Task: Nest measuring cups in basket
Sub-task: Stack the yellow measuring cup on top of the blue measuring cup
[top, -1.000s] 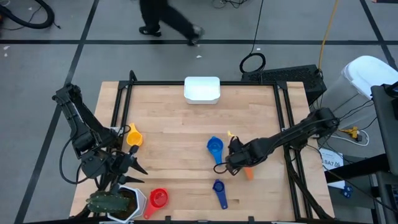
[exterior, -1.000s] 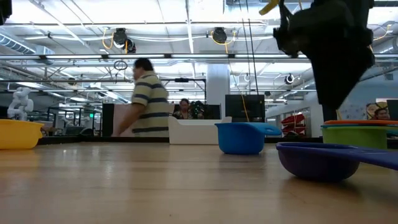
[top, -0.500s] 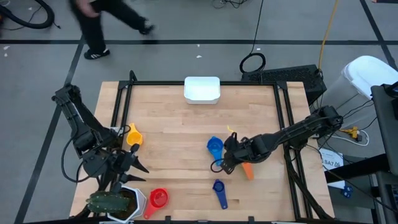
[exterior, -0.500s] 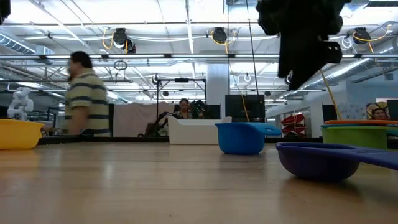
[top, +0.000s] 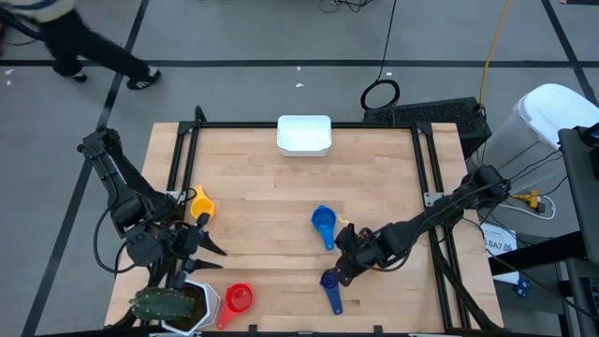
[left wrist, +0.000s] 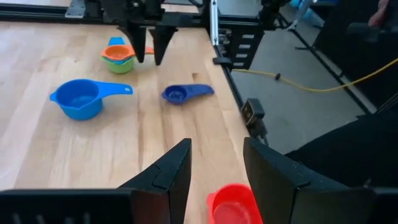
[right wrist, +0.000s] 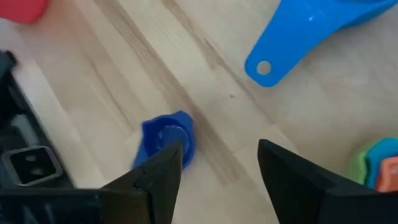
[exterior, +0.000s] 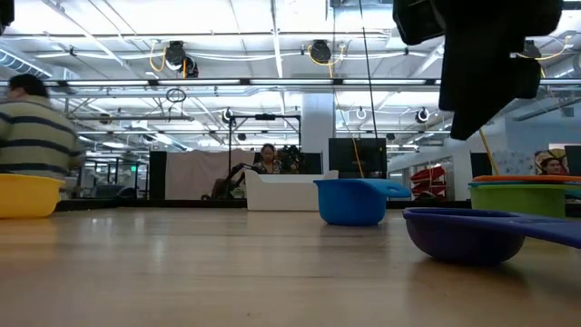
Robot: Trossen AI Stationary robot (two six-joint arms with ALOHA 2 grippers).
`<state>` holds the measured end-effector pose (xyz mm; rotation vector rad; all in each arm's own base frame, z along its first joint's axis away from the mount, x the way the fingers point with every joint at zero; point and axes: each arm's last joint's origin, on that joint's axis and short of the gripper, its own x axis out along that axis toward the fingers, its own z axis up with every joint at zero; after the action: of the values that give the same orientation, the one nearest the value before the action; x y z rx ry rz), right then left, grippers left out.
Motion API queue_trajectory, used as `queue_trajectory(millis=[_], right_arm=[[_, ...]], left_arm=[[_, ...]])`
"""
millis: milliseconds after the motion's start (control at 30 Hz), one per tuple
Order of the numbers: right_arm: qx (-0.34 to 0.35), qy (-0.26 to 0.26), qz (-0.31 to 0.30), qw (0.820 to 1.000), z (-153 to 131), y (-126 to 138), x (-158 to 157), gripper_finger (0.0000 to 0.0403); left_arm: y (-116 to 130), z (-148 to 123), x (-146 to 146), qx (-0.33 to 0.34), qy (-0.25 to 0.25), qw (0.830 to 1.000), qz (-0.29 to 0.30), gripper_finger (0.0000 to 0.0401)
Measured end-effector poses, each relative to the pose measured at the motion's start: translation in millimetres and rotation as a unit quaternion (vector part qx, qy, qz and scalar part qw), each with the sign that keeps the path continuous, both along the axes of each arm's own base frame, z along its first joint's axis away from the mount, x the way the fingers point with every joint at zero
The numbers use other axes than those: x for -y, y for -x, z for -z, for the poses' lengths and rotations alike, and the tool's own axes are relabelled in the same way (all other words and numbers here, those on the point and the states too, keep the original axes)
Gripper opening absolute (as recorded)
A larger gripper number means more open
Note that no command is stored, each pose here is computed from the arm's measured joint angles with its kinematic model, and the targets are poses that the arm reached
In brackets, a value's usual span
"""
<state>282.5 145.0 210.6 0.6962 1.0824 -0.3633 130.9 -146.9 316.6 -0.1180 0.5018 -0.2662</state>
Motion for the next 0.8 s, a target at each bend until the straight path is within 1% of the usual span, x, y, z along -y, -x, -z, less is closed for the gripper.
queue_trajectory(millis=[167,333,467,567,633,700,800], right_arm=[[0.013,0.029,-0.047,0.998,4,-7,2,0.02],[0.031,0.089,-0.093,0.991,3,-14,14,0.02],[0.051,0.144,-0.141,0.978,1,-23,28,0.02],[0.09,0.2,-0.168,0.961,-5,-32,37,0.02],[0.114,0.227,-0.176,0.951,-9,-38,41,0.02],[0.135,0.238,-0.173,0.946,-13,-41,42,0.02],[0.164,0.228,-0.163,0.946,-22,-40,38,0.02]], left_arm=[[1,4,-3,-0.007,-0.024,0.999,-0.019,0.015],[-3,4,-7,-0.006,-0.04,0.999,-0.029,0.0149],[-8,4,-12,-0.012,-0.032,0.999,-0.038,0.015],[-13,5,-18,-0.017,-0.047,0.998,-0.044,0.015],[-16,10,-27,-0.042,-0.064,0.995,-0.067,0.015],[-16,18,-39,-0.094,-0.083,0.988,-0.093,0.015],[-10,31,-59,-0.191,-0.119,0.966,-0.131,0.015]])
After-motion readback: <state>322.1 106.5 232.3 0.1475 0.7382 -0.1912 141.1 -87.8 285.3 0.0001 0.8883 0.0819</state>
